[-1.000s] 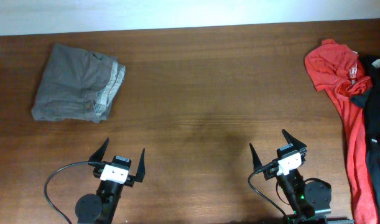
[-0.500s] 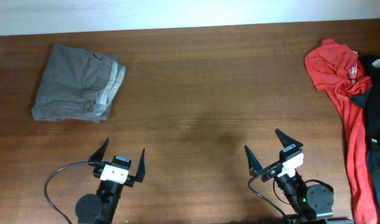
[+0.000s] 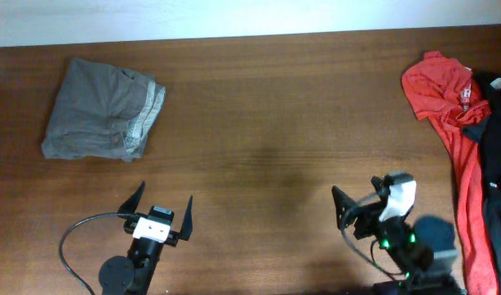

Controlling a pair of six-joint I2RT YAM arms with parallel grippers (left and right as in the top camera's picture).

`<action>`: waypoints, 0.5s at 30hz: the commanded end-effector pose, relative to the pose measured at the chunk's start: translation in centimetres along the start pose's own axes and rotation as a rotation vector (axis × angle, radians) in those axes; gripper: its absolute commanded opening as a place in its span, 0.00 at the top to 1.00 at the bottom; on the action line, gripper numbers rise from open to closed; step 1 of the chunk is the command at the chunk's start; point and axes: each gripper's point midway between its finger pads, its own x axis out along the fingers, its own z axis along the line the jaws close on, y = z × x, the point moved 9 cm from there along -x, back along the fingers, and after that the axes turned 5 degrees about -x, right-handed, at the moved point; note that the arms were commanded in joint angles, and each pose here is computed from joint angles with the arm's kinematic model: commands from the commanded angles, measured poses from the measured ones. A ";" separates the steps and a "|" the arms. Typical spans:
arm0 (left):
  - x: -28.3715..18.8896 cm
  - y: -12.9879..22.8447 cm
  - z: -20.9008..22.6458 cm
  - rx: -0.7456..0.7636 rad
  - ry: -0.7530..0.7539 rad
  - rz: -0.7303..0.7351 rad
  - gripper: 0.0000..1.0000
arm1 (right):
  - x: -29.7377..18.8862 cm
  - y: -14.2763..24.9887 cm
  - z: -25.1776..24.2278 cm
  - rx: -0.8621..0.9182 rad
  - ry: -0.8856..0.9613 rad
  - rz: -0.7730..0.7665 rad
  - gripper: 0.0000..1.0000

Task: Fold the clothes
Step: 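Reach the right gripper to the clothing pile and grasp the black shirt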

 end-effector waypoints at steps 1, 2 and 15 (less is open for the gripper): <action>-0.2 -1.0 -1.6 0.014 0.193 -0.079 0.01 | 0.6 -3.1 0.1 0.022 0.002 0.074 0.01; -0.3 -1.4 -1.9 0.015 0.235 -0.107 0.01 | 1.1 -3.9 0.4 0.029 -0.037 0.097 0.02; -1.0 -9.2 -0.2 -0.075 0.172 -0.015 0.01 | 5.9 -8.4 -1.6 0.203 0.135 0.523 0.01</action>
